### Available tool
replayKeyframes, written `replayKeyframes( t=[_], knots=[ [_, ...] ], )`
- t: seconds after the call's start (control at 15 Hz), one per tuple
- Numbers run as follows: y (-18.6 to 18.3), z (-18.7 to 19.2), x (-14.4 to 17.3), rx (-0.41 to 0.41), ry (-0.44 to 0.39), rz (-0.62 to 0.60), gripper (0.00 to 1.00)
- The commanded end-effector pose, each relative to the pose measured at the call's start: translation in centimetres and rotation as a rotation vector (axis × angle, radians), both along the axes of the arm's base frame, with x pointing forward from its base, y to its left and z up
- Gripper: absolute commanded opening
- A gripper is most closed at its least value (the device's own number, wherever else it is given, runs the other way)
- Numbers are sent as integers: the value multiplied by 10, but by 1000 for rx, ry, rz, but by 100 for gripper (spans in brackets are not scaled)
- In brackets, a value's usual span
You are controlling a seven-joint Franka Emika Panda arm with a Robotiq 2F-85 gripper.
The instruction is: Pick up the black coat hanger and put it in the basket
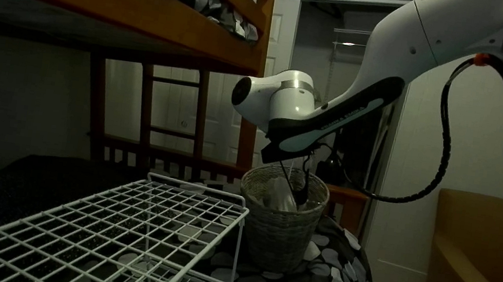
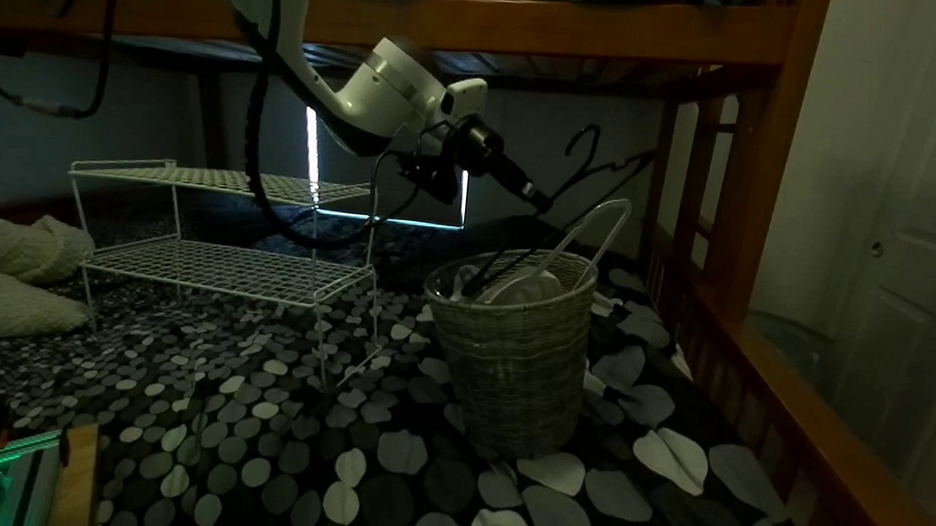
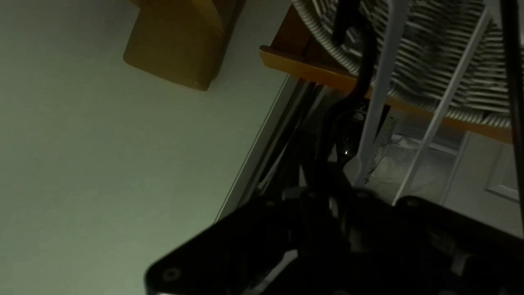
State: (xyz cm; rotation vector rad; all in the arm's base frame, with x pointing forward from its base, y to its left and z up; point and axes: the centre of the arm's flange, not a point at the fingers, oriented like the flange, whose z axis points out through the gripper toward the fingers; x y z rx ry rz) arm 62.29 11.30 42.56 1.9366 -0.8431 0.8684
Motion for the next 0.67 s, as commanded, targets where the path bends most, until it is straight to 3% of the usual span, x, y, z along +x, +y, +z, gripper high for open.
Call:
replayKeyframes(
  t=[0.0,0.33,0.47,0.53,0.6],
  knots=[
    [-2,-7,-11,17,8,-54,33],
    [0,59,-49,79,-149,-151,70],
    [17,102,-70,147,-237,-94,86],
    [27,118,-81,195,-240,-38,92],
    [18,93,-41,121,-207,-96,76]
  ],
)
